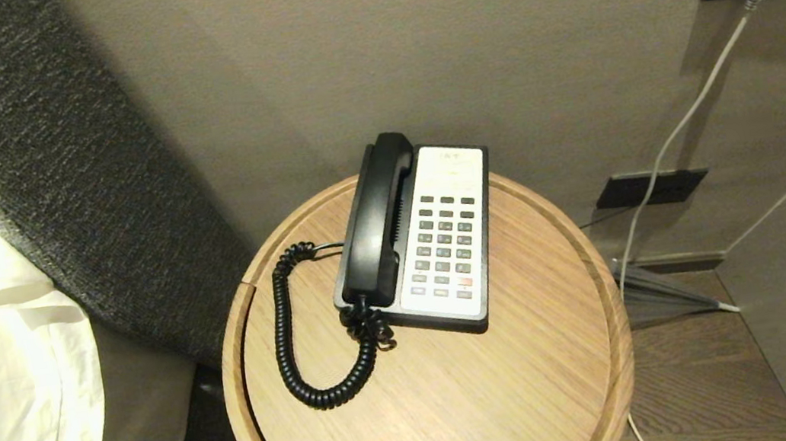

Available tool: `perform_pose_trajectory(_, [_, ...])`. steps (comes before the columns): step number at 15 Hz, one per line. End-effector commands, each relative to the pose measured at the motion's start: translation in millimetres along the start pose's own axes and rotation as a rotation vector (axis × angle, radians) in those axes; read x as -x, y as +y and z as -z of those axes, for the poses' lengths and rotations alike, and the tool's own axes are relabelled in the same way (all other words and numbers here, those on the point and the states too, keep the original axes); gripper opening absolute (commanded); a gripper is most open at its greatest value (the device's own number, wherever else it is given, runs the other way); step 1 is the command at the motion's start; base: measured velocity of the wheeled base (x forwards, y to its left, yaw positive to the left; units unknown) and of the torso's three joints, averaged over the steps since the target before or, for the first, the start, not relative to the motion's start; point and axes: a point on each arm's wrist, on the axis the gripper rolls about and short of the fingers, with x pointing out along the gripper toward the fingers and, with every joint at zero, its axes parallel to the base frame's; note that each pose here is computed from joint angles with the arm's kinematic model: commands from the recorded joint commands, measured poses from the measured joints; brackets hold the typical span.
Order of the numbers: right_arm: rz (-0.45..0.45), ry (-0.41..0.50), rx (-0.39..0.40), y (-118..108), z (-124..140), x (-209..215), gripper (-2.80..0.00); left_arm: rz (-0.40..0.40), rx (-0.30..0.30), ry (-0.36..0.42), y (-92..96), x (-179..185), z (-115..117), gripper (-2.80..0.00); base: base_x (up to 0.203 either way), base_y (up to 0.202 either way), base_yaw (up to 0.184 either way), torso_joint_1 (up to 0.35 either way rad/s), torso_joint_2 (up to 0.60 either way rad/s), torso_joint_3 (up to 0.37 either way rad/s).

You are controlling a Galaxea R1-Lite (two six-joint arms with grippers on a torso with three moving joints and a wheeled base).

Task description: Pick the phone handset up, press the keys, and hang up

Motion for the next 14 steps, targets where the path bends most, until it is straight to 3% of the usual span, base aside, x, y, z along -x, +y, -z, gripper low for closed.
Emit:
perform_pose_trajectory(1, [0.013, -0.179, -0.065, -15, 41, 33, -2.8, 0.0, 0.0, 0.005, -0.1, 0, 1, -2.8, 0.0, 0.0, 0.0, 0.0, 0.0, 0.0])
perform_pose_trajectory(3, [0.016, -0.241, -0.056, -14, 70, 35, -2.8, 0.0, 0.0, 0.005, -0.1, 0, 1, -2.8, 0.0, 0.0, 0.0, 0.0, 0.0, 0.0])
perform_pose_trajectory(5, [-0.015, -0.292, -0.012, -13, 77, 25, -2.8, 0.0, 0.0, 0.004, -0.1, 0, 1, -2.8, 0.0, 0.0, 0.0, 0.0, 0.0, 0.0])
perform_pose_trajectory(8, [-0.086, -0.258, 0.135, -17, 99, 11, -2.8, 0.0, 0.0, 0.005, -0.1, 0, 1, -2.8, 0.0, 0.0, 0.0, 0.0, 0.0, 0.0])
perform_pose_trajectory(10, [-0.061, -0.224, 0.136, -19, 114, 2, -2.8, 0.0, -0.001, 0.005, -0.1, 0, 1, -2.8, 0.0, 0.0, 0.0, 0.0, 0.0, 0.0])
perform_pose_trajectory(14, [-0.004, -0.36, 0.134, -24, 134, -13, -2.8, 0.0, -0.001, 0.004, -0.1, 0, 1, -2.8, 0.0, 0.0, 0.0, 0.0, 0.0, 0.0])
